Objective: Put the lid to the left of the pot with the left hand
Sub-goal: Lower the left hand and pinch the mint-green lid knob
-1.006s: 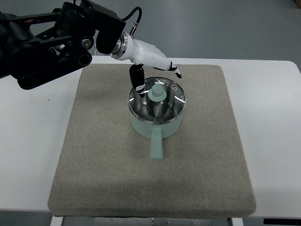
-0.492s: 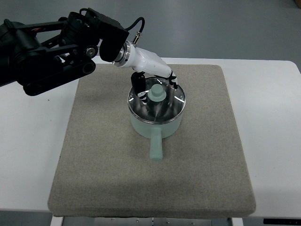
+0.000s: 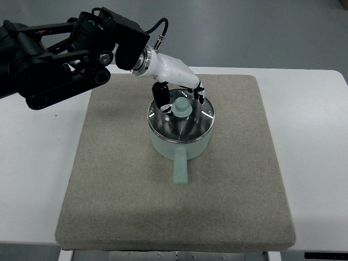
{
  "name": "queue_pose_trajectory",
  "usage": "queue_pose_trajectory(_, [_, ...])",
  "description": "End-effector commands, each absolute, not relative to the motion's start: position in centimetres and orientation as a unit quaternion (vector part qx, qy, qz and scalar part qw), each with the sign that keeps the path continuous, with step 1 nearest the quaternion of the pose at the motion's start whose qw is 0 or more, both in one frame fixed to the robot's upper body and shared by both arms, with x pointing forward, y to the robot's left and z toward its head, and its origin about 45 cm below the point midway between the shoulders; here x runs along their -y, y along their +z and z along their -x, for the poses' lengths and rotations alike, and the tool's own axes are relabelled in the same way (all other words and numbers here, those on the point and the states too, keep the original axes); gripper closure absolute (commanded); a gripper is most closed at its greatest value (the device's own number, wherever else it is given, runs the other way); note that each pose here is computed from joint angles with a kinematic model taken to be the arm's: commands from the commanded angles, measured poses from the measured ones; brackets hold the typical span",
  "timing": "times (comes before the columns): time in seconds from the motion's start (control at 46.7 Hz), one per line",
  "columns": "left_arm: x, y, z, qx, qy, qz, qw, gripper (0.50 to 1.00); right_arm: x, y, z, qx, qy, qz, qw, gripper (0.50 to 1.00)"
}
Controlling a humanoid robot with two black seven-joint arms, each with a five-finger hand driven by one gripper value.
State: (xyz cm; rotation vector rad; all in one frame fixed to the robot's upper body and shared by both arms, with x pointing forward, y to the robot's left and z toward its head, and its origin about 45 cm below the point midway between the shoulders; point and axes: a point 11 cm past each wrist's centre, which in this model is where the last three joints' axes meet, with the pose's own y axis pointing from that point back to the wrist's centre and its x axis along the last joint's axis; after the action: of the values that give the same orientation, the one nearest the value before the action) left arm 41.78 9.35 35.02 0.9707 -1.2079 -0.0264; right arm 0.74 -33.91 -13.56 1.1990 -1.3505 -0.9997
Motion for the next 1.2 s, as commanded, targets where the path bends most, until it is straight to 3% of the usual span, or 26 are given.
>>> queue_pose_trajectory(0.0, [-9.51,35.11,-41.86,0.546,-0.011,-0.44,0.713,0.797,33.91,-13.56,-0.75,0.562,-0.416,-0.499,0.513,0.579])
queue_pose_trajectory(0.086, [-9.6,35.01,-41.86,0.544,-0.011,-0.44,0.714,0.827,33.91,-13.56,-0.75,0.562,-0.416,-0.499,0.513,0.576])
queue_pose_trajectory(0.364, [-9.55,35.05,-41.88,0.55,-0.012,-0.443,0.708,0.832,33.91,-13.56,-0.75,0.562,-0.416,-0.499,0.513,0.579])
queue_pose_trajectory(0.449, [-9.64,35.02,-41.97,0.552,-0.012,-0.446,0.704,0.874,33.91,-13.56,-0.73,0.561,-0.416,-0.499,0.513,0.579])
queue_pose_trajectory(0.663, [-9.69,34.95,-41.99,0.553,-0.013,-0.447,0.703,0.913,33.91,-13.56,-0.75,0.562,-0.416,-0.499,0.513,0.579])
queue_pose_trajectory(0.728, [-9.65,34.95,-41.95,0.554,-0.013,-0.447,0.703,0.947,33.92,-13.56,-0.73,0.562,-0.416,-0.498,0.513,0.579])
queue_pose_trajectory(0.877, [-9.63,35.02,-41.96,0.554,-0.013,-0.447,0.702,0.954,33.91,-13.56,-0.75,0.562,-0.416,-0.499,0.513,0.579])
queue_pose_trajectory(0.92, [-9.64,35.02,-41.97,0.555,-0.013,-0.447,0.702,0.996,33.91,-13.56,-0.73,0.561,-0.416,-0.499,0.513,0.579])
queue_pose_trajectory(1.177, [-9.56,35.34,-42.02,0.561,-0.013,-0.448,0.696,1.0,33.91,-13.56,-0.75,0.562,-0.416,-0.499,0.513,0.579])
